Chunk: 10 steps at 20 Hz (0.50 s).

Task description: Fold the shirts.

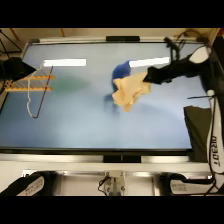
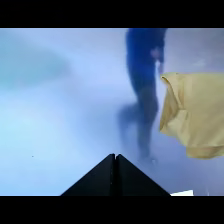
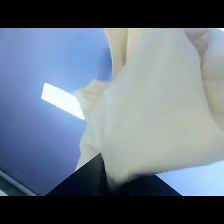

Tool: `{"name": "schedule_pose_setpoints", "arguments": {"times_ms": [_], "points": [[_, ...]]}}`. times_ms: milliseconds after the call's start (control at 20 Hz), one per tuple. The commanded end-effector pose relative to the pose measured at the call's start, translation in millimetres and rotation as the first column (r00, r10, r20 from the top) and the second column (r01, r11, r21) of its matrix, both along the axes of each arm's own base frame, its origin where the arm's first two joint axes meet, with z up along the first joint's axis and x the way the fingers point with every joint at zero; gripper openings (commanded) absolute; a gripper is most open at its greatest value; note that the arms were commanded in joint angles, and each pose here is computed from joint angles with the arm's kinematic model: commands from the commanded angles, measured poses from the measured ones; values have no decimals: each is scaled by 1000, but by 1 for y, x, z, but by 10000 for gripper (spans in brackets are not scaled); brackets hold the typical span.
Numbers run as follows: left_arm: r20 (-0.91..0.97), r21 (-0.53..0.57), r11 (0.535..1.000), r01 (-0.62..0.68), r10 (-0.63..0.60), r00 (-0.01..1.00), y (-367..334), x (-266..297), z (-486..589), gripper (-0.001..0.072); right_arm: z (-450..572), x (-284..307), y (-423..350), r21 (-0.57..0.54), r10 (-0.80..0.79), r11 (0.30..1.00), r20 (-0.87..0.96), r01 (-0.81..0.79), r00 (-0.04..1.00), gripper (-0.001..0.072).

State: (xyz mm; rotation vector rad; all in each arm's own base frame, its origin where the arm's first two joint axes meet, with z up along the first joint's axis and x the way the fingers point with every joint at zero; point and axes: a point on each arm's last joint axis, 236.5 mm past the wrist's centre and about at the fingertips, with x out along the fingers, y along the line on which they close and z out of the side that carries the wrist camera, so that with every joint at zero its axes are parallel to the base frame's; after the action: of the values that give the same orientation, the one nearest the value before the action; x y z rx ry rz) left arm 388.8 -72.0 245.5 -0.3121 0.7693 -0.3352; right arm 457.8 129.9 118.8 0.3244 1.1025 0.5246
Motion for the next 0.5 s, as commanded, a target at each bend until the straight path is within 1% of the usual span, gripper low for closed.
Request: {"name": "schedule_pose_setpoints", "arguments": {"times_ms": [0,100,200,450], "points": [[0,0,1000,-1,1,1000,0,0,0,33,21,-6,-67,-46,-134,990,-49,131,990,70],[0,0,1000,-1,1,1000,0,0,0,33,15,-15,-109,-68,-203,978,-100,196,974,70],[0,0,1000,-1,1,1000,0,0,0,33,12,-19,-152,-89,-288,956,-113,279,951,70],[0,0,1000,-1,1,1000,0,0,0,33,10,-32,-257,-115,-510,859,-92,500,855,70]]}}
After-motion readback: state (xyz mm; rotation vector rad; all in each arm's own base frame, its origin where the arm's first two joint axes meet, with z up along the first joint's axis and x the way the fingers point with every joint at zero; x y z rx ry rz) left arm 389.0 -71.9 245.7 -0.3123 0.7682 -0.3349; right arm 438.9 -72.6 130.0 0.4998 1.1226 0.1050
